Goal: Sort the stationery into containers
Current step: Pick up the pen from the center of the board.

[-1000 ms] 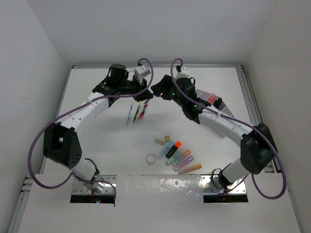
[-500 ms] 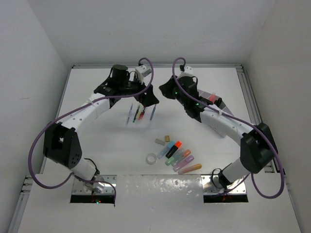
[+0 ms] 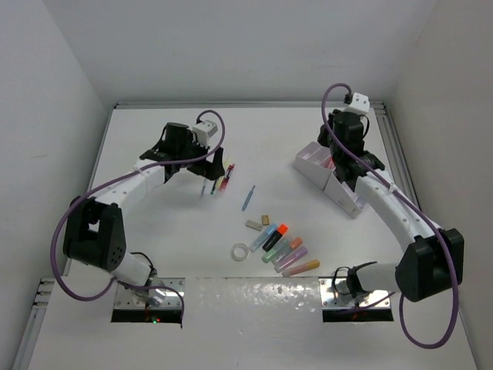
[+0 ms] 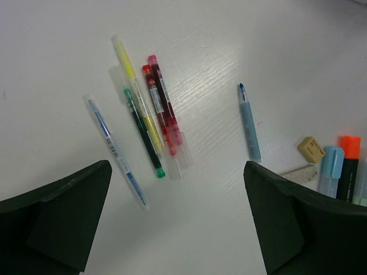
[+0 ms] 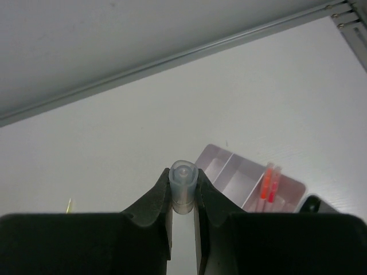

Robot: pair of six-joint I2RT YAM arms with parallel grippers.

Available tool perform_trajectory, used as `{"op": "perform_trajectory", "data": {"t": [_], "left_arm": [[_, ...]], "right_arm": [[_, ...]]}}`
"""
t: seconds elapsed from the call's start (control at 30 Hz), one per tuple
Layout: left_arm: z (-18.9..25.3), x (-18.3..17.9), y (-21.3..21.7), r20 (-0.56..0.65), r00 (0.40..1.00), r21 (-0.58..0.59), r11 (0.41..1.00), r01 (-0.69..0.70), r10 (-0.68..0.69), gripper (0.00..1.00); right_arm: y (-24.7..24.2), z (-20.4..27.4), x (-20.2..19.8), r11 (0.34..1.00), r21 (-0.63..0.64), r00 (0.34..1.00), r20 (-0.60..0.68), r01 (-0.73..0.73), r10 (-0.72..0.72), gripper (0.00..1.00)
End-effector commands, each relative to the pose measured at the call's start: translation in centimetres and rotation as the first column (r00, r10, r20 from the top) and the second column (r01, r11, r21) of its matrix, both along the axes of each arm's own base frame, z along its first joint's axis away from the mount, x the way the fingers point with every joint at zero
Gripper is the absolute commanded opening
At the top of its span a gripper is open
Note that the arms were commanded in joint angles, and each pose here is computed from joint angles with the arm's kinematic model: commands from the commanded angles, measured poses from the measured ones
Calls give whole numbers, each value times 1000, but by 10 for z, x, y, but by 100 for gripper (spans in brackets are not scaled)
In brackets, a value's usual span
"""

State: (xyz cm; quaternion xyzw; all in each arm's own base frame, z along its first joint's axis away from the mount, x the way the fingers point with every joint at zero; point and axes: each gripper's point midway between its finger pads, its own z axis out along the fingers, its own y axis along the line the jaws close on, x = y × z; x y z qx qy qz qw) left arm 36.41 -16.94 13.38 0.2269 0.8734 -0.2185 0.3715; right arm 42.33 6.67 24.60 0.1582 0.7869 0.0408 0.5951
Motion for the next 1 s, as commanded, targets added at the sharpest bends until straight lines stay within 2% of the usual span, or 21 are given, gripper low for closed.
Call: {"op": "perform_trajectory", "data": {"t": [0.0, 0.07, 0.13, 0.2, 0.23, 0.27, 0.3, 0.33, 0.37, 0.43, 0.47, 0.6, 0.7, 0.97], "left_arm": [[20, 9, -5, 107, 994, 33, 999, 29, -32, 98], [13, 4, -13, 110, 990, 89, 993, 80, -90, 94], [8, -6, -29, 110, 981, 118, 982, 146, -159, 84], [-2, -19, -47, 85, 970, 144, 966, 215, -229, 63], [-7, -25, -54, 69, 965, 149, 959, 240, -253, 62], [-15, -30, -58, 47, 964, 159, 954, 253, -263, 52], [-26, -40, -70, 14, 957, 158, 946, 283, -288, 51], [-34, -47, -76, -8, 953, 157, 941, 301, -303, 52], [-39, -52, -81, -21, 950, 159, 937, 312, -313, 61], [-53, -68, -104, -54, 934, 153, 921, 358, -354, 72], [-56, -64, -105, -49, 936, 159, 922, 352, -349, 74], [-61, -58, -135, -19, 943, 174, 928, 329, -331, 76], [-66, -47, -139, -16, 957, 185, 939, 289, -291, 73], [-81, -55, -168, -23, 946, 186, 929, 321, -323, 74]], "right_arm": [[26, 1, -5, 995, 16, 995, 3, -101, 101, 0], [31, 3, -5, 993, 47, 994, 24, -111, 110, 0], [37, 3, -10, 987, 87, 991, 29, -133, 131, 0], [45, -3, -17, 977, 111, 984, 27, -180, 178, 0], [50, -3, -19, 970, 118, 978, 27, -211, 209, 0], [54, -3, -21, 964, 122, 972, 25, -234, 233, 0], [57, -6, -24, 958, 125, 966, 16, -258, 258, 0], [56, -7, -29, 957, 123, 965, 11, -263, 264, 0], [54, -8, -31, 958, 121, 966, 7, -259, 260, 0], [46, -14, -39, 965, 106, 970, -5, -241, 243, 0], [43, -16, -42, 967, 100, 972, -5, -234, 235, 0], [36, -26, -54, 970, 84, 973, -17, -229, 231, 0], [37, -28, -65, 962, 58, 962, -41, -268, 271, 0], [22, -33, -82, 969, 20, 967, -63, -246, 246, 0]]}}
